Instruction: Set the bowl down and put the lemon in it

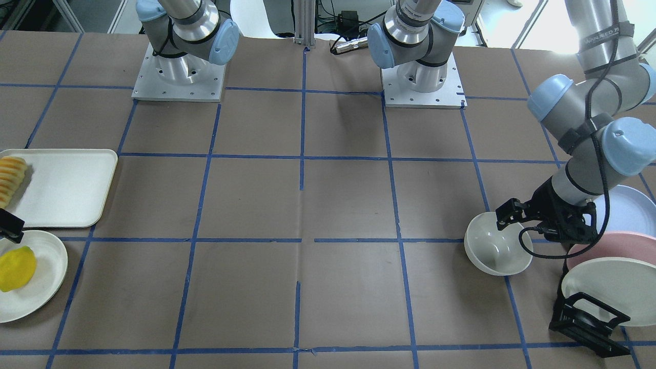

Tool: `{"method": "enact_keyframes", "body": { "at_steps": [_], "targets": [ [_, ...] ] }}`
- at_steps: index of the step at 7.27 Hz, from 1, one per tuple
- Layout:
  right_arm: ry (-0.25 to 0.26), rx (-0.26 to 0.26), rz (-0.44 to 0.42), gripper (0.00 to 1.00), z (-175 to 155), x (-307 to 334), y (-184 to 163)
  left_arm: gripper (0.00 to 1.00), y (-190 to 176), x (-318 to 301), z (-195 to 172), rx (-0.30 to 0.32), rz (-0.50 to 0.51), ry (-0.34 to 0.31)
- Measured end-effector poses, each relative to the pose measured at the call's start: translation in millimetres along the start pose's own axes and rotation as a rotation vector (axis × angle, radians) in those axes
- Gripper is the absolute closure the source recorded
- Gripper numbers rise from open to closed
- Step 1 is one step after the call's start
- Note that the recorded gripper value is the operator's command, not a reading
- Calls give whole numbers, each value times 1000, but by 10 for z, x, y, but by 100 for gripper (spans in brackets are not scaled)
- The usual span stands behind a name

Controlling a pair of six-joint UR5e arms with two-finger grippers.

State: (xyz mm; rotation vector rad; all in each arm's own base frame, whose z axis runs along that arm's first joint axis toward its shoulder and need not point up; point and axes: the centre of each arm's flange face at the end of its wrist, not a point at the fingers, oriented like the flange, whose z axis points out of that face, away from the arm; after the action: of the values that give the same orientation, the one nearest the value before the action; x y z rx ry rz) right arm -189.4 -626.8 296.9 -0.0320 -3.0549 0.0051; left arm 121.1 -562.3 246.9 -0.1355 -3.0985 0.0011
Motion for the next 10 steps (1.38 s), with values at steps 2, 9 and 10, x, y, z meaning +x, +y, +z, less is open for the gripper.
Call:
{"method": "enact_keyframes", "body": {
  "at_steps": [2,9,10],
  "targets": [
    [5,17,-2,0,379,174,-113,8,6,-143,156,-6,-11,10],
    [-42,13,43,0,869,176,-226,100,-115,-254,334,21,-7,2],
    [-43,11,43,5,888,174,-226,100,-126,-226,268,32,-4,0]
  ]
}}
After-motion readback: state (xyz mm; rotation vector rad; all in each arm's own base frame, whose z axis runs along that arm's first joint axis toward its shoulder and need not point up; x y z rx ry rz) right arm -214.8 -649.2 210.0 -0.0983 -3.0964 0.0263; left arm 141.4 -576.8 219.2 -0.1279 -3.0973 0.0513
